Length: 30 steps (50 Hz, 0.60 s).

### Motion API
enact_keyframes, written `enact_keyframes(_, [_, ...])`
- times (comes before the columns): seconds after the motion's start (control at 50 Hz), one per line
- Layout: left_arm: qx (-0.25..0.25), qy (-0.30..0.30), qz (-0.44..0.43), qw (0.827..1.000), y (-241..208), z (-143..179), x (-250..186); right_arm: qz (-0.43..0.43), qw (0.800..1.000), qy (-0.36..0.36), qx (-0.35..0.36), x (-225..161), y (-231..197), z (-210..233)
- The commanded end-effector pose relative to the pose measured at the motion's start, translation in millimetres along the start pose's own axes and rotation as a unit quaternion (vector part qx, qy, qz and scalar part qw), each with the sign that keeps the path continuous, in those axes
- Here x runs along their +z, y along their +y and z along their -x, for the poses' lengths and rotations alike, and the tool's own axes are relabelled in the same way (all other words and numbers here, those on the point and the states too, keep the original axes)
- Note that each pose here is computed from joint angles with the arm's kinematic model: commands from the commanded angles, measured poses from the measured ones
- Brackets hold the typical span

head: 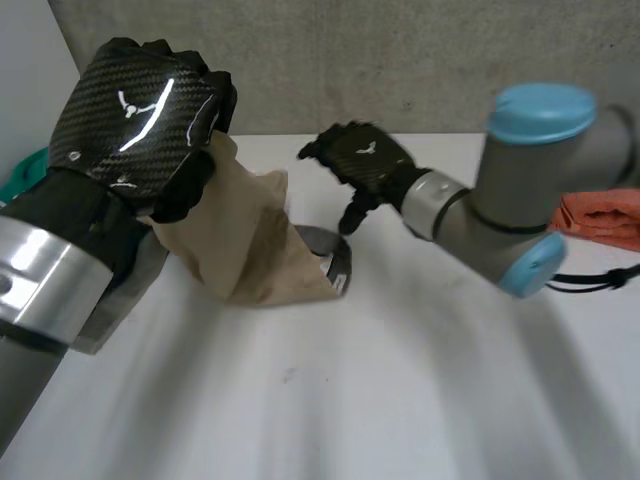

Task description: Fold the laundry.

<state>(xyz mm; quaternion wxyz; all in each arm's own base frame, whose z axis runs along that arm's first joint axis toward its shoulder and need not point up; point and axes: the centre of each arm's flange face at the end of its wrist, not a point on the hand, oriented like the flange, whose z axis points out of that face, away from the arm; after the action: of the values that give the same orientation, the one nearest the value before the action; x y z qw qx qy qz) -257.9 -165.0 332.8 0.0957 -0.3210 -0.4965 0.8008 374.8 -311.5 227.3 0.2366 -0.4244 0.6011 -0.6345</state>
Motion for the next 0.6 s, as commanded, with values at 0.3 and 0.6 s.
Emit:
enact_keyframes(0.3, [0.004, -0.038, -0.002, 0.999, -19.7, 14.1, -27.8, 0.004, 0.996, -0.056, 0.063, 38.6, 54.9, 81.9])
enact_keyframes(0.6, [0.012, -0.087, 0.105, 0.991, 25.4, 46.4, -19.5, 0.118, 0.982, 0.09, -0.117, -104.7, -46.8, -33.0])
